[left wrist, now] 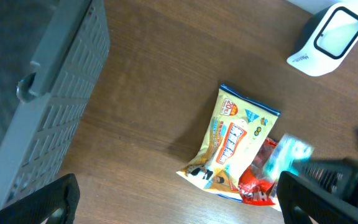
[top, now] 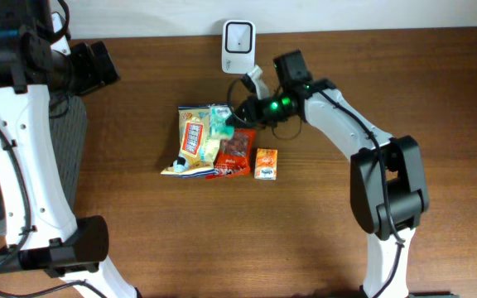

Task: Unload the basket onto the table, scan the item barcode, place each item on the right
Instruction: 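Hold the green tissue pack over the scanner window, then withdraw right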

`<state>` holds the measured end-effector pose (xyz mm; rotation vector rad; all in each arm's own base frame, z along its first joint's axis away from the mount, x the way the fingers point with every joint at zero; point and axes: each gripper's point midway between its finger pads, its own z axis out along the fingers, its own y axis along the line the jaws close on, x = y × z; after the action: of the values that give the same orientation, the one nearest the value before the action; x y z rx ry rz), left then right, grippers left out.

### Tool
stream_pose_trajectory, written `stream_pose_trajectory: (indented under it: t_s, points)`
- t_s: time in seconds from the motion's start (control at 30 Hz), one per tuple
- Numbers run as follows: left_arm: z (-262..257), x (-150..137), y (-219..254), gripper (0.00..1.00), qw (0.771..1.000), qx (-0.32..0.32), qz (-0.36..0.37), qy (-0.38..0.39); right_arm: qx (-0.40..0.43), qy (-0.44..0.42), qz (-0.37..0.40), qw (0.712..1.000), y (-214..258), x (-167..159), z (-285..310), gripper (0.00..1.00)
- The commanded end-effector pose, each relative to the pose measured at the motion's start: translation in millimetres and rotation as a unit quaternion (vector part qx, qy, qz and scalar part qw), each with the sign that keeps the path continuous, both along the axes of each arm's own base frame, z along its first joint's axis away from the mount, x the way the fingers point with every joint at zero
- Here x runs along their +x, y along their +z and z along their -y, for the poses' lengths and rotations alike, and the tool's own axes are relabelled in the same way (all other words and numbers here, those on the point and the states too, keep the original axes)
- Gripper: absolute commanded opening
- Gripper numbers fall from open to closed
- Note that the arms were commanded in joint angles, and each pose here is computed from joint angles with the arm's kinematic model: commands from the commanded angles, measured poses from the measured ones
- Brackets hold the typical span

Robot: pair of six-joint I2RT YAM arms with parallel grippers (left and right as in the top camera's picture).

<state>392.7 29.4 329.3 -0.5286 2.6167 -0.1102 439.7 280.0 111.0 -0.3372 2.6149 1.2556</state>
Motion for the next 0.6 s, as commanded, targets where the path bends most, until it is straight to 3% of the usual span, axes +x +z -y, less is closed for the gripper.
stream_pose_trajectory:
  t_s: [0.0,0.07,0.1,0.2,0.27,0.37,0.4,0.5,0.57]
  points:
    - [-3.2,-0.7,2.1,0.99,1.0,0.0,0.003,0.009,-0.246,-0.212,0.17,0.931,20.3,93.0,63.6,0.04]
    - [-3.2,-0.7,2.1,0.99,1.0,0.0,0.003,0.009,-0.322,-0.263,0.271,0.868,46.9,121.1,82.5,0.04]
    - [-3.2,-0.7,2.1,0.99,1.0,0.0,0.003,0.009,-0.37,-0.253,0.356,0.82,67.0,137.4,81.2,0.04]
    - [-3.2,-0.7,2.1,0.99,1.0,0.0,0.003,0.009,-0.412,-0.159,0.487,0.754,89.0,157.8,51.9,0.04]
    - [-3.2,-0.7,2.1,0.99,1.0,0.0,0.003,0.009,-0.416,-0.144,0.524,0.729,85.0,171.4,45.0,0.04]
    - [-3.2,-0.7,2.1,0.99,1.0,0.0,0.003,0.009,-0.414,-0.117,0.548,0.718,63.4,181.9,33.3,0.04]
    - [-3.2,-0.7,2.1,0.99,1.0,0.0,0.003,0.009,-0.426,-0.089,0.565,0.701,56.4,185.5,29.1,0.04]
    - [-3.2,-0.7,2.1,0.99,1.0,0.0,0.003,0.009,-0.487,0.005,0.621,0.615,40.2,195.4,21.2,0.04]
    - [-3.2,-0.7,2.1,0.99,1.0,0.0,0.003,0.009,-0.498,0.032,0.631,0.594,33.3,197.3,19.4,0.04]
